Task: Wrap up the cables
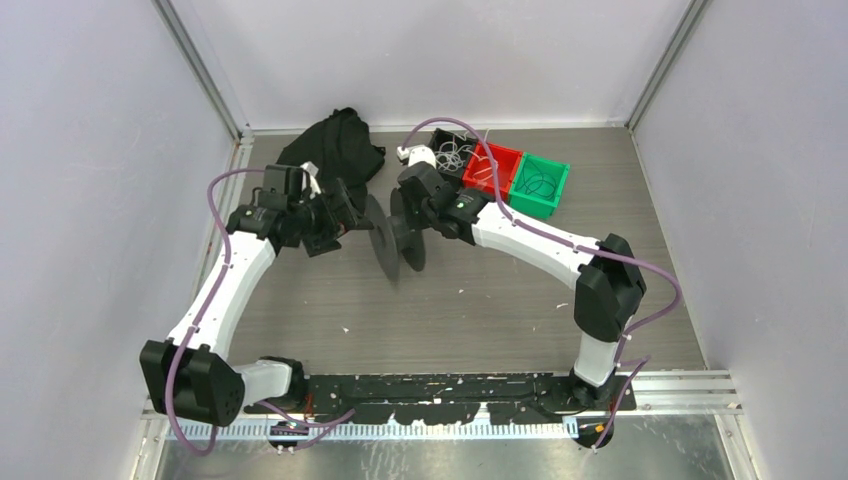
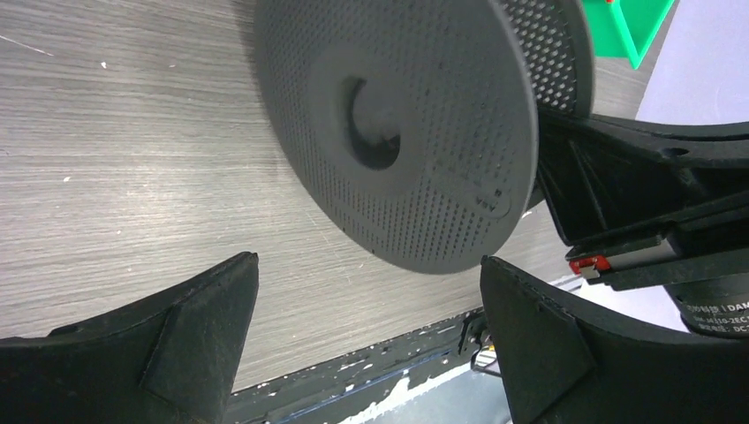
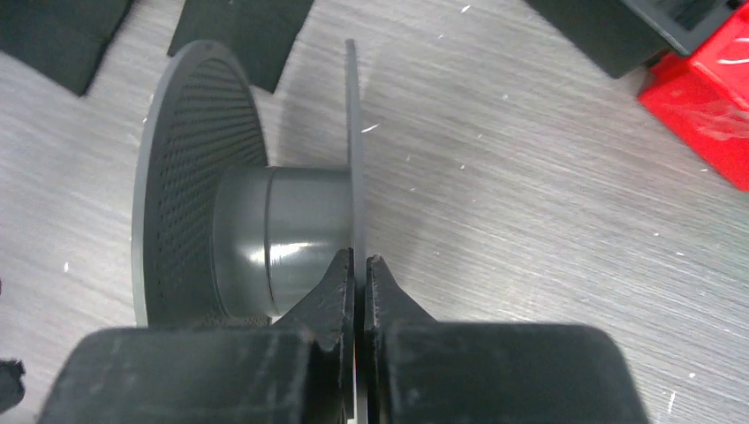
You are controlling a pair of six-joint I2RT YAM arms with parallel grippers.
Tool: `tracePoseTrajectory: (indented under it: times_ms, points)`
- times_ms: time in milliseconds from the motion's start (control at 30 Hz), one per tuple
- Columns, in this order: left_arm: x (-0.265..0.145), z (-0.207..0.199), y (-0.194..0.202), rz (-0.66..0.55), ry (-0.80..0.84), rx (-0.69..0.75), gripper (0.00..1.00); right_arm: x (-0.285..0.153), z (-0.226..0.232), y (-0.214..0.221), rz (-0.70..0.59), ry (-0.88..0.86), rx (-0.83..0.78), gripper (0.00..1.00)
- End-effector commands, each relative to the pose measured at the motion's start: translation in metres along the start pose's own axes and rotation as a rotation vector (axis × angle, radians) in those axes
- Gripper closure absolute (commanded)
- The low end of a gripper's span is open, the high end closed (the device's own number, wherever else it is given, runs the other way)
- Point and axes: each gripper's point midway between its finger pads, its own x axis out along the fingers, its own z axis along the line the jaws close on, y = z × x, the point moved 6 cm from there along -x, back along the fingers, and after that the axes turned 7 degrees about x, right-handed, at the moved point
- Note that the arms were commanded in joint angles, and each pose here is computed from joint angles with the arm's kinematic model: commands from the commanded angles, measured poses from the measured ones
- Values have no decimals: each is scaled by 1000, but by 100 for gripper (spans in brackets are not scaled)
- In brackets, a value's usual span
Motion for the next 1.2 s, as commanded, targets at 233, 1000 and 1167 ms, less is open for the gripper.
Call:
tracePoseTrajectory:
  times_ms: [233,1000,1167]
  points:
    - [-26,-13,-28,-83,-165,-197,1,-8,15,-40,-150,-99,-131,99]
    - [-36,2,-16,-97,-223,-101,0,49,37,-81,-279,-69,-84,64]
    - [-32,-2,-17,-96,-187,-89,0,38,37,-89,-292,-79,-62,44]
